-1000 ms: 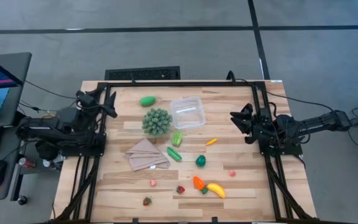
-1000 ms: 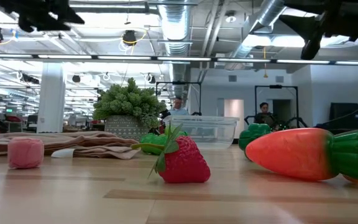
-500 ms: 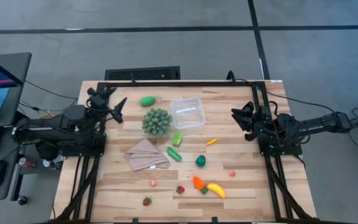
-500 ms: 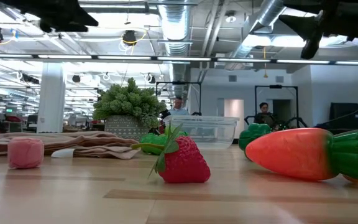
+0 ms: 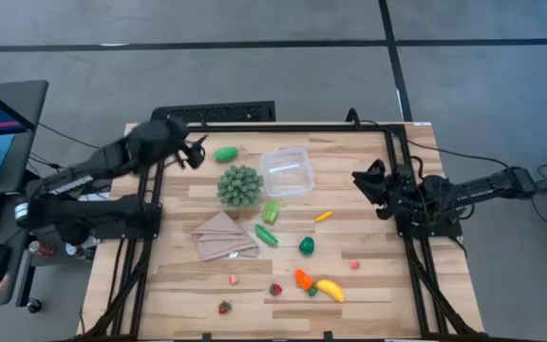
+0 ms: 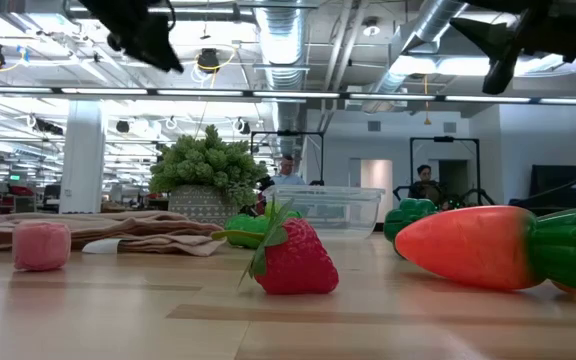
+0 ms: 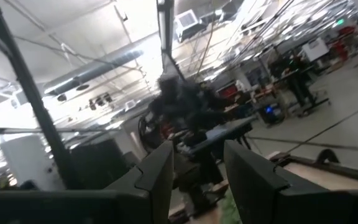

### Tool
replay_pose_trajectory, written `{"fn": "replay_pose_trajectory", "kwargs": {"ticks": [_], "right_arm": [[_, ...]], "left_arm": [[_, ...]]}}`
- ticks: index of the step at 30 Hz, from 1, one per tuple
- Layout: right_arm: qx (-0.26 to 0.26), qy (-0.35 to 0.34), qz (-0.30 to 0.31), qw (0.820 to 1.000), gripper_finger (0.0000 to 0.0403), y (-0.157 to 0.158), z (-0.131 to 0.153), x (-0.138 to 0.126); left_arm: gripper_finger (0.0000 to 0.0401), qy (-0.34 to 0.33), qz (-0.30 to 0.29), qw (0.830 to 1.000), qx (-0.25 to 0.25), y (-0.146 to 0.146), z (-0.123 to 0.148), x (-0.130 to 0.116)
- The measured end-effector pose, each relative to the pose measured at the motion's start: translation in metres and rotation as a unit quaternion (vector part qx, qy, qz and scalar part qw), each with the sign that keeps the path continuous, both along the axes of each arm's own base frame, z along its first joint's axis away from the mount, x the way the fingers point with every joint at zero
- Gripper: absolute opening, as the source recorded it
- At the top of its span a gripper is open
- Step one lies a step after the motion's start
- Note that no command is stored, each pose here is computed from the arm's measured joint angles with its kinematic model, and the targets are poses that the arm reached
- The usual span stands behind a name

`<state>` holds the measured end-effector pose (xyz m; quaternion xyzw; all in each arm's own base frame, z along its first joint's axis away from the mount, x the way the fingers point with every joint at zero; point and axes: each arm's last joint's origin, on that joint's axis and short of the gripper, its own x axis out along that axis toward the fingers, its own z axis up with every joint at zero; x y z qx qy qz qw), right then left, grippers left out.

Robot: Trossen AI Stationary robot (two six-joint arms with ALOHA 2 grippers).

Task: Pick and placing Produce into tupperware
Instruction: Put the corn into the transparent bin

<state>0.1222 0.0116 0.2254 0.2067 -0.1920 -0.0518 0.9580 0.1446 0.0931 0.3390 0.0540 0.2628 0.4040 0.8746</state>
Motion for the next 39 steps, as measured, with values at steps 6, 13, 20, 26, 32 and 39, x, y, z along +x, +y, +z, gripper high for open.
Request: {"fn": "replay_pose_trajectory", "kwargs": {"ticks": [6, 13, 20, 26, 32, 39], "right_arm": [[0.016, 0.016, 0.025, 0.999, 0.0136, 0.005, -0.004, 0.004], [0.035, 0.034, 0.053, 0.997, 0.0136, 0.012, -0.009, 0.008], [0.044, 0.046, 0.082, 0.995, 0.0136, 0.020, -0.012, 0.010], [0.043, 0.057, 0.088, 0.994, 0.0136, 0.023, -0.015, 0.012], [0.044, 0.060, 0.084, 0.994, 0.0136, 0.024, -0.015, 0.012], [0.042, 0.066, 0.083, 0.994, 0.0136, 0.024, -0.016, 0.012]], "left_arm": [[0.0297, 0.063, -0.023, 0.991, -0.113, 0.054, -0.005, -0.009], [0.0297, 0.042, -0.072, 0.969, -0.232, 0.104, -0.038, -0.012], [0.0297, 0.087, -0.104, 0.947, -0.293, 0.129, -0.074, -0.003], [0.0297, 0.117, -0.135, 0.937, -0.301, 0.136, -0.090, 0.003], [0.0297, 0.135, -0.185, 0.932, -0.282, 0.133, -0.092, 0.010], [0.0297, 0.149, -0.235, 0.924, -0.261, 0.126, -0.096, 0.018]]}}
